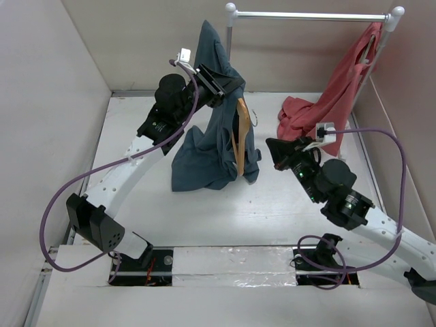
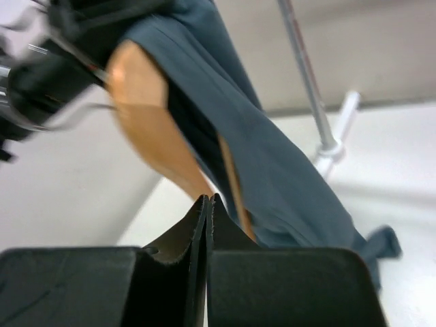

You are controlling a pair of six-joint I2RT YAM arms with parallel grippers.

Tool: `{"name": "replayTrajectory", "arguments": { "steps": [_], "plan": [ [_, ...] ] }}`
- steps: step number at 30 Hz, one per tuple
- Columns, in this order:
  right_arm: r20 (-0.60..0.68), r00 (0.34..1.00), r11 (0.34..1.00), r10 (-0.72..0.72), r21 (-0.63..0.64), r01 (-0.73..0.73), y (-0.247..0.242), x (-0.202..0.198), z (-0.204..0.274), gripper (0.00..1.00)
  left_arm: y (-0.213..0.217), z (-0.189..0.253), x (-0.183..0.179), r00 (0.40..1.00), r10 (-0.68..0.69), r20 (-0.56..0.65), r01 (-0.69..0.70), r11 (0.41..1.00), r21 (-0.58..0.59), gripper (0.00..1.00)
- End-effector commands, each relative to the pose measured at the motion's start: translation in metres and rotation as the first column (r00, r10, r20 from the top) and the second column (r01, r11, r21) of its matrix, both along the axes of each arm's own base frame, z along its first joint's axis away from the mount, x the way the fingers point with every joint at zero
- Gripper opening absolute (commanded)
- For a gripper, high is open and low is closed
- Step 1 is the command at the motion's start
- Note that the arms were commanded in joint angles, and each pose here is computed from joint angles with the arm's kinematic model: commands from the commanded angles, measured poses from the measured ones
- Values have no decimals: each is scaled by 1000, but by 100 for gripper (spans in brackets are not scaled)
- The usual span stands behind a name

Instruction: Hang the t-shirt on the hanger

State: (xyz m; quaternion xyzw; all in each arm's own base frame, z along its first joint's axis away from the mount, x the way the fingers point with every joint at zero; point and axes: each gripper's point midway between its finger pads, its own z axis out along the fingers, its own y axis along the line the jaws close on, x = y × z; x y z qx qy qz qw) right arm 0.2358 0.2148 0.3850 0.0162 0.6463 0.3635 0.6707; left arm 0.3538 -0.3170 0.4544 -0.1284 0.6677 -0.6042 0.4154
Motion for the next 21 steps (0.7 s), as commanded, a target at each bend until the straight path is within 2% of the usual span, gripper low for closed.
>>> {"name": "replayTrajectory", "arguments": {
  "steps": [1, 3, 4, 5, 7, 11, 12, 14, 16, 18, 21],
  "plan": [
    [-117, 991, 995, -61, -92, 50, -5, 10, -37, 0, 22, 73, -33, 986, 1, 168, 19, 993, -117, 0],
    [-105, 993, 994, -62, -91, 53, -7, 12, -40, 0, 26, 75, -31, 985, 14, 174, 6, 994, -113, 0],
    [-103, 993, 994, -56, -103, 46, -8, 12, -44, 8, 26, 75, -30, 985, 14, 172, 5, 994, -110, 0],
    [-51, 998, 997, -39, -73, 35, -5, 13, -32, 31, 28, 78, -33, 984, 15, 177, 6, 994, -113, 0],
    [-72, 997, 990, 8, -136, -17, 4, 21, -52, 48, 29, 80, -34, 982, 22, 186, 1, 992, -122, 0],
    [-114, 993, 978, 23, -203, -46, 13, 49, -74, 50, 28, 86, -36, 981, 8, 193, 18, 991, -132, 0],
    [-109, 991, 973, 83, -206, -104, 21, 49, -74, 50, 28, 88, -37, 981, 4, 195, 22, 991, -132, 0],
    [-115, 987, 963, 112, -234, -136, 23, 65, -77, 52, 27, 88, -37, 981, -1, 192, 26, 991, -128, 0],
    [-129, 971, 937, 202, -264, -230, 38, 63, -82, 52, 27, 88, -37, 982, -3, 189, 28, 991, -129, 0],
    [-162, 961, 911, 224, -316, -266, 44, 68, -90, 51, 30, 87, -35, 982, 2, 187, 23, 991, -129, 0],
    [-171, 941, 885, 292, -325, -334, 53, 60, -92, 50, 31, 88, -36, 983, 1, 185, 24, 991, -135, 0]
  ]
}}
